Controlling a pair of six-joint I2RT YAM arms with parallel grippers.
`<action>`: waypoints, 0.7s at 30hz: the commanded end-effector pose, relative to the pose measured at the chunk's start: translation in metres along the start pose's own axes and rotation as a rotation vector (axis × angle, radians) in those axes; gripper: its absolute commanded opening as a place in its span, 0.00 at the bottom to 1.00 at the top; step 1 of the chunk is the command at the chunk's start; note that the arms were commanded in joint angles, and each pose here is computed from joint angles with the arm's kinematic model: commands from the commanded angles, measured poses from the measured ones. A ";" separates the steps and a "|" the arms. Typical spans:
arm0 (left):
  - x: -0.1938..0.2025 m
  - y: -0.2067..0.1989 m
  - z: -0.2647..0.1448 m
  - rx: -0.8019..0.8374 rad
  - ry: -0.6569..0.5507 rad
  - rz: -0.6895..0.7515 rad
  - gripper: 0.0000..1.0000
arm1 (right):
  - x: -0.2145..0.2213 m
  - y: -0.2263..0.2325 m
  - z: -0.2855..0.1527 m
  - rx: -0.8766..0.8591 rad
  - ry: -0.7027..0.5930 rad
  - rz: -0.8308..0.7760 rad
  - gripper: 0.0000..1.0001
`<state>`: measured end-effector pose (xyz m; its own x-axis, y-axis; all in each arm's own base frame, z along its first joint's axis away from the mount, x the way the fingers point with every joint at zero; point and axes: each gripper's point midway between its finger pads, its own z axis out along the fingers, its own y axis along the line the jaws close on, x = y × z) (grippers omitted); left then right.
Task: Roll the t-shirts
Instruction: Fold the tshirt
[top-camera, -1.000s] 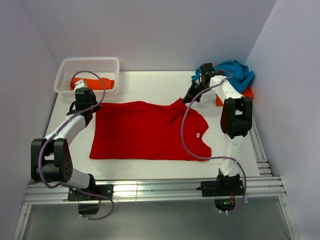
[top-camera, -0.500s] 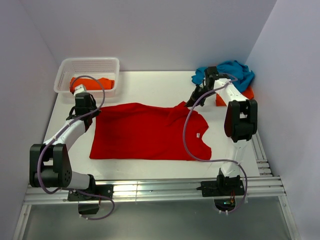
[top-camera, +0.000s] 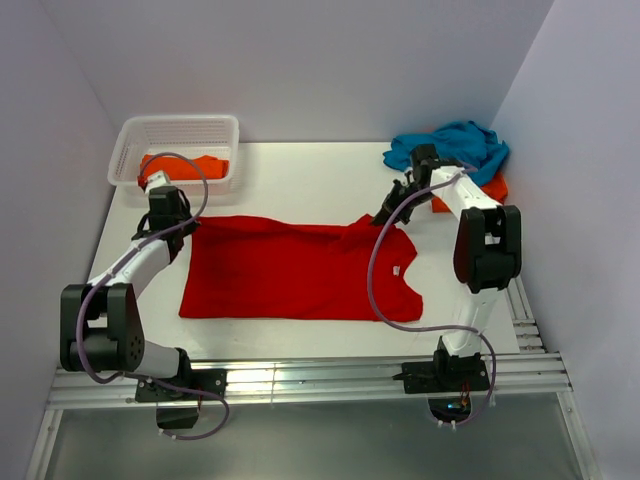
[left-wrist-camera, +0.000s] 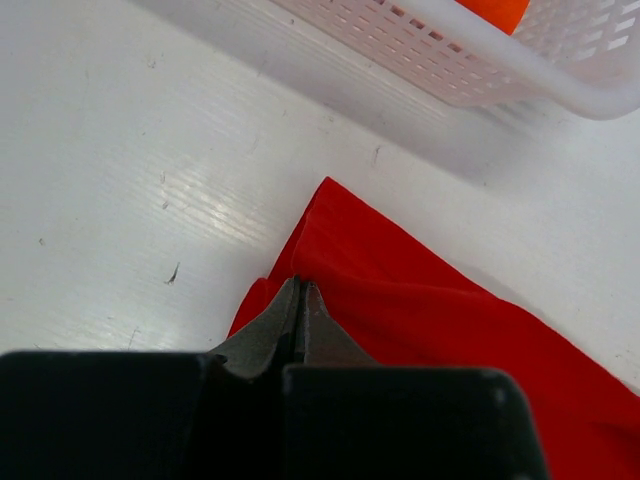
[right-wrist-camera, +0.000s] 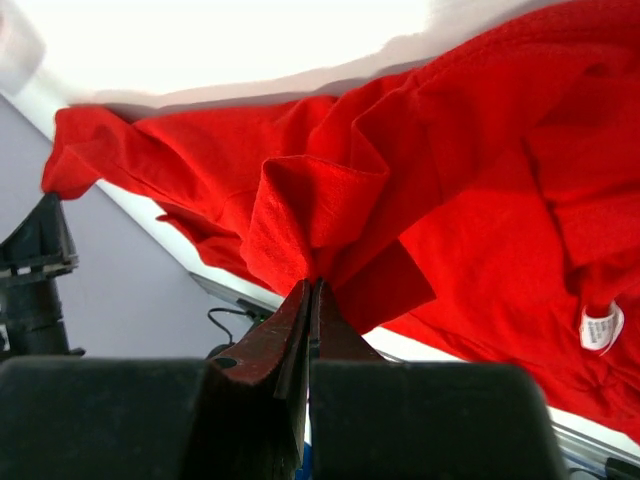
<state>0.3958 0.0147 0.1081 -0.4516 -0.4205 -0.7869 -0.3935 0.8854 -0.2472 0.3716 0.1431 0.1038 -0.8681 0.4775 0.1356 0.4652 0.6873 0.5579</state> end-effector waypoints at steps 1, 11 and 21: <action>-0.012 -0.003 0.004 0.032 -0.038 -0.022 0.00 | 0.008 0.016 -0.024 -0.063 -0.033 -0.017 0.00; -0.006 -0.002 0.014 0.071 -0.014 -0.034 0.00 | 0.022 0.009 -0.026 -0.066 -0.012 0.016 0.00; 0.005 0.001 0.011 0.073 0.006 -0.037 0.00 | 0.037 0.002 -0.029 -0.074 -0.006 0.050 0.00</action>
<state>0.3969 0.0159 0.0865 -0.4767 -0.4516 -0.7542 -0.3679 0.8817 -0.2954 0.3347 0.1462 0.1102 -0.8416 0.5029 0.1972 0.5177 0.6469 0.5599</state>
